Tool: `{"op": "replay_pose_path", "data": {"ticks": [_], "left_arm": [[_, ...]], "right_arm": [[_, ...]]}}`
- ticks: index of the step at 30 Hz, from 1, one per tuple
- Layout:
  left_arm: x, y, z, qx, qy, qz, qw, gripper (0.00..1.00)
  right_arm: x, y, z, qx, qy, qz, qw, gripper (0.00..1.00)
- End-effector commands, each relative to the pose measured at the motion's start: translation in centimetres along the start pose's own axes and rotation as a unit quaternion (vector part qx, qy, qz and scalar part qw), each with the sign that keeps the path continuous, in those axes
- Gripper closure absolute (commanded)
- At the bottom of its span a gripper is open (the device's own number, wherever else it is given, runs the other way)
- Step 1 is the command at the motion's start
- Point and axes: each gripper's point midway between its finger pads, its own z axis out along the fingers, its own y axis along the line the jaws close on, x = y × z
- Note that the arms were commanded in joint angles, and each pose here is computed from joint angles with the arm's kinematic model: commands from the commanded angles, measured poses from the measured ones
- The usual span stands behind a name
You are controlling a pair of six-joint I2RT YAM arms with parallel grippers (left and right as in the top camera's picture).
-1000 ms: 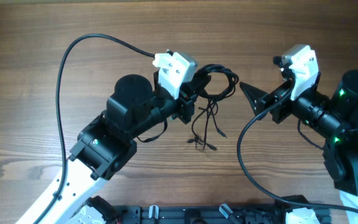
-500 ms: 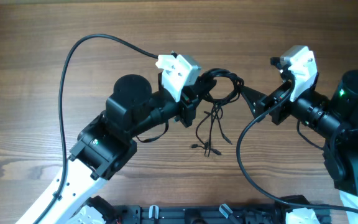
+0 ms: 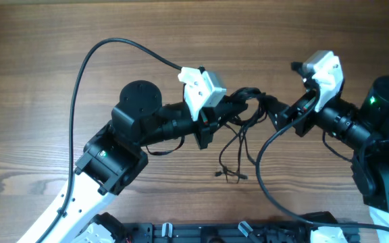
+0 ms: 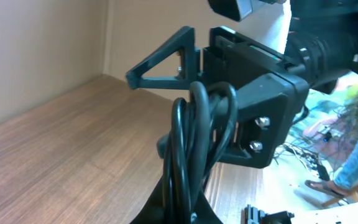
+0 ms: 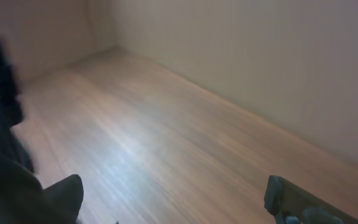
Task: Untangle cables
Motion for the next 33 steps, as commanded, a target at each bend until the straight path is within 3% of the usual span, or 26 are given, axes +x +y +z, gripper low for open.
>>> {"op": "replay_pose_path", "data": {"ticks": [1,5,6,9,10,12,13,14,15,16,17,22,24,28,33], "left_arm": [[-0.8,-1.6,-0.5,0.035,-0.009,0.023,0.999,0.96],[-0.8,-1.6,-0.5,0.035,-0.01,0.023,0.999,0.96],[-0.9,-1.6,-0.5,0.033,-0.01,0.024,0.999,0.96],[-1.0,-0.6,-0.4,0.004,-0.014,0.023,1.0,0.96],[-1.1,-0.1,-0.5,-0.009,-0.016,0.023,1.0,0.96],[-1.2,0.5,-0.5,-0.028,-0.018,0.022,0.999,0.7],[-1.2,0.7,-0.5,-0.033,-0.019,0.022,0.999,0.67],[-1.2,0.8,-0.5,-0.036,-0.019,0.022,0.999,0.57],[-1.2,0.9,-0.5,-0.039,-0.019,0.021,0.999,0.41],[-1.1,1.0,-0.5,-0.041,-0.018,0.02,0.999,0.11],[-1.0,1.0,-0.5,-0.042,-0.015,0.019,0.999,0.0],[-0.6,1.0,-0.5,-0.04,-0.008,0.006,0.999,0.0],[-0.5,0.4,-0.3,-0.029,-0.007,-0.006,1.0,0.0],[-0.2,-1.4,0.3,-0.002,-0.001,0.002,1.0,0.0],[1.1,-3.4,1.9,0.033,0.015,0.111,0.993,0.0]], "right_arm": [[-1.5,4.8,-1.0,-0.132,-0.047,-0.068,0.988,0.05],[-1.7,6.3,-1.5,-0.177,-0.062,-0.085,0.979,0.18],[-1.7,6.4,-1.5,-0.179,-0.061,-0.083,0.978,0.33],[-1.5,6.5,-1.5,-0.182,-0.057,-0.077,0.979,0.94],[-1.4,6.5,-1.5,-0.182,-0.056,-0.076,0.979,0.96],[-1.4,6.5,-1.5,-0.182,-0.055,-0.074,0.979,0.96],[-1.4,6.5,-1.5,-0.182,-0.055,-0.073,0.979,0.96],[-1.4,6.5,-1.5,-0.182,-0.055,-0.073,0.979,0.96],[-1.4,6.3,-1.4,-0.177,-0.052,-0.067,0.981,0.96],[-1.3,5.6,-1.2,-0.156,-0.044,-0.048,0.986,0.96],[-1.0,4.1,-0.7,-0.114,-0.03,-0.015,0.993,0.96],[0.4,-2.2,-0.5,0.071,0.004,0.154,0.986,0.96],[0.4,-2.9,-0.6,0.092,-0.002,0.198,0.976,0.96],[-0.5,-2.4,-0.5,0.071,-0.023,0.256,0.964,0.96],[-1.7,0.0,-0.3,-0.005,-0.031,0.252,0.967,0.96]]}}
